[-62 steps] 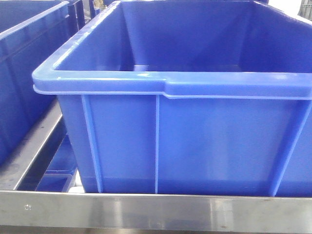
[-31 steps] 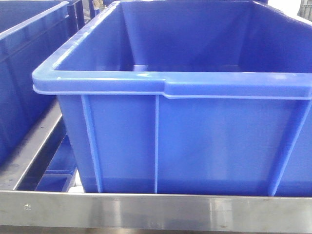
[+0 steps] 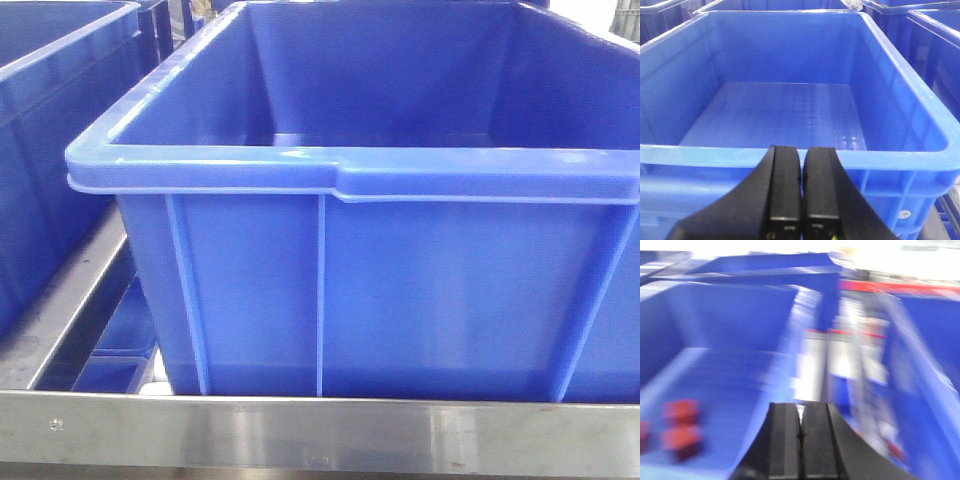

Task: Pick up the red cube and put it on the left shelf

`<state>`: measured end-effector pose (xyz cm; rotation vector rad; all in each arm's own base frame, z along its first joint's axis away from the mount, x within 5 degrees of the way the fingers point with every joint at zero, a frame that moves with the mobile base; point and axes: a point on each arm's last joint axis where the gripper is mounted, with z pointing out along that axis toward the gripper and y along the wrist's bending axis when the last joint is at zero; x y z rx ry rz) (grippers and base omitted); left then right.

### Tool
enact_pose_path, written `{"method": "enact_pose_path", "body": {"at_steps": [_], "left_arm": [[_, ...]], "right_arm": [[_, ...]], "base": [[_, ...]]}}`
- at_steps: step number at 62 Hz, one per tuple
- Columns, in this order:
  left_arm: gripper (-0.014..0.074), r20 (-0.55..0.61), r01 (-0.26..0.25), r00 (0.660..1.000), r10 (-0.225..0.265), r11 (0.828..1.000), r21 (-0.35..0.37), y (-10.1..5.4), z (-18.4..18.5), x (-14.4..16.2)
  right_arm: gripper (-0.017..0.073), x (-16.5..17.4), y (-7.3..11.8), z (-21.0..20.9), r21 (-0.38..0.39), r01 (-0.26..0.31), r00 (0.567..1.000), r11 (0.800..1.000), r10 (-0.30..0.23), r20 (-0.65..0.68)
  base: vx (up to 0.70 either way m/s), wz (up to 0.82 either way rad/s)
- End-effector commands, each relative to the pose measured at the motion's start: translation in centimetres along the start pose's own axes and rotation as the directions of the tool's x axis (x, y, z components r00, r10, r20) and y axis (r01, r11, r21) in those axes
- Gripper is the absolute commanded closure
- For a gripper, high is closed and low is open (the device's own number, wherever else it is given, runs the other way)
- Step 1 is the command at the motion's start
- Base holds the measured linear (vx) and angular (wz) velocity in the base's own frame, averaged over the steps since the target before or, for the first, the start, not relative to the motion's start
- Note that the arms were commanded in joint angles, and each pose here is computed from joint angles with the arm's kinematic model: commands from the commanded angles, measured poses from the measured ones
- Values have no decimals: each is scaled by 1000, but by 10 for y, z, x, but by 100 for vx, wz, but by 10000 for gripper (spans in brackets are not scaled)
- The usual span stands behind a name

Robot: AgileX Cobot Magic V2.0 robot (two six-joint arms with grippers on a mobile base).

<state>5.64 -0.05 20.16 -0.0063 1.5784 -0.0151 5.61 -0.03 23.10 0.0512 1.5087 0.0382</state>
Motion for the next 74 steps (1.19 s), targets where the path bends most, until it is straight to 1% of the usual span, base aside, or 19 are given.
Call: {"method": "enact_pose_path", "body": {"at_steps": [1,6,8,10,14,21,74], "left_arm": [[503,67,13,998,-13,1000,-2,0,0,0],[503,67,13,998,-13,1000,-2,0,0,0],[503,67,13,998,-13,1000,-2,0,0,0],[503,67,13,998,-13,1000,-2,0,0,0],[503,67,13,998,-13,1000,-2,0,0,0],[503,67,13,998,-13,1000,-2,0,0,0],[503,67,13,998,-13,1000,-2,0,0,0]], "right_arm": [[509,-5,-2,-4,31,-34,993,999,30,111],[509,7,-3,-5,38,-50,993,998,46,110],[509,12,-4,-4,39,-72,992,997,67,105],[509,15,-4,-4,40,-80,993,996,76,88],[509,17,-4,-3,41,-70,995,997,67,68],[509,15,-4,-4,41,-53,995,998,49,83],[509,14,-4,-4,41,-52,994,998,48,93]], "base": [[0,0],[0,0],[0,0],[0,0],[0,0],[0,0],[0,2]]}}
